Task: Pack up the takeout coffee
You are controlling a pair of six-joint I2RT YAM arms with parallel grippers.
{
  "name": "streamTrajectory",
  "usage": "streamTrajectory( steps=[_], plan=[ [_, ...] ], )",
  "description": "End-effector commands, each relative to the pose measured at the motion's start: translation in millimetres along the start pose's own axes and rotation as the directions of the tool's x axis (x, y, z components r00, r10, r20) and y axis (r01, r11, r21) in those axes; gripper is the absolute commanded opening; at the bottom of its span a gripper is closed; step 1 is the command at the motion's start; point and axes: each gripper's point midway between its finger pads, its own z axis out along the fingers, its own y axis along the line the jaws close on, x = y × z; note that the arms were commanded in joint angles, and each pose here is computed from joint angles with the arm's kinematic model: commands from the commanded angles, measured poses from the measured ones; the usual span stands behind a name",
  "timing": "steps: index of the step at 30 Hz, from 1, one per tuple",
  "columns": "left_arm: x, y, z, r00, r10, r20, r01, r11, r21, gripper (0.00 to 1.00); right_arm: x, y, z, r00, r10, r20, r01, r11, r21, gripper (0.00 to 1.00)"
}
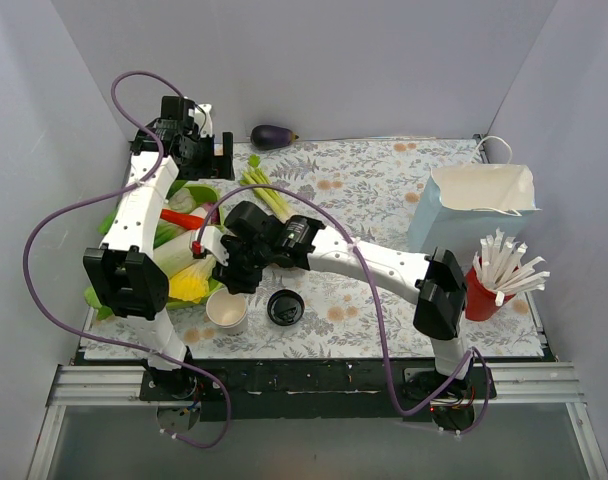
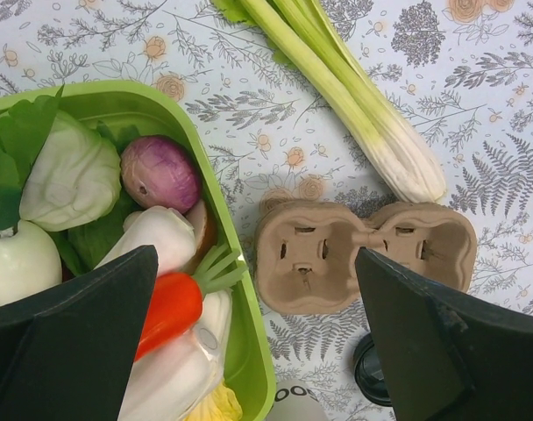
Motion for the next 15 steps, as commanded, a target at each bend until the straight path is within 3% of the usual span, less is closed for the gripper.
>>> streamTrajectory(
  steps=[1,15],
  plan=[
    [-9.1,1.5,-23.2,0.997,-0.012,0.077,0.012,1.0,-0.008,0.98,-10.2,-1.9,-0.2,1.0,-0.008,-0.002,0.008,0.997,0.071,0.49],
    [3.0,-1.3,-55.4,0.993,-0.002,0.118,0.002,1.0,0.004,0.98,-4.3,-10.6,24.0,0.999,0.0,-0.041,0.006,0.99,0.139,0.35]
  ],
)
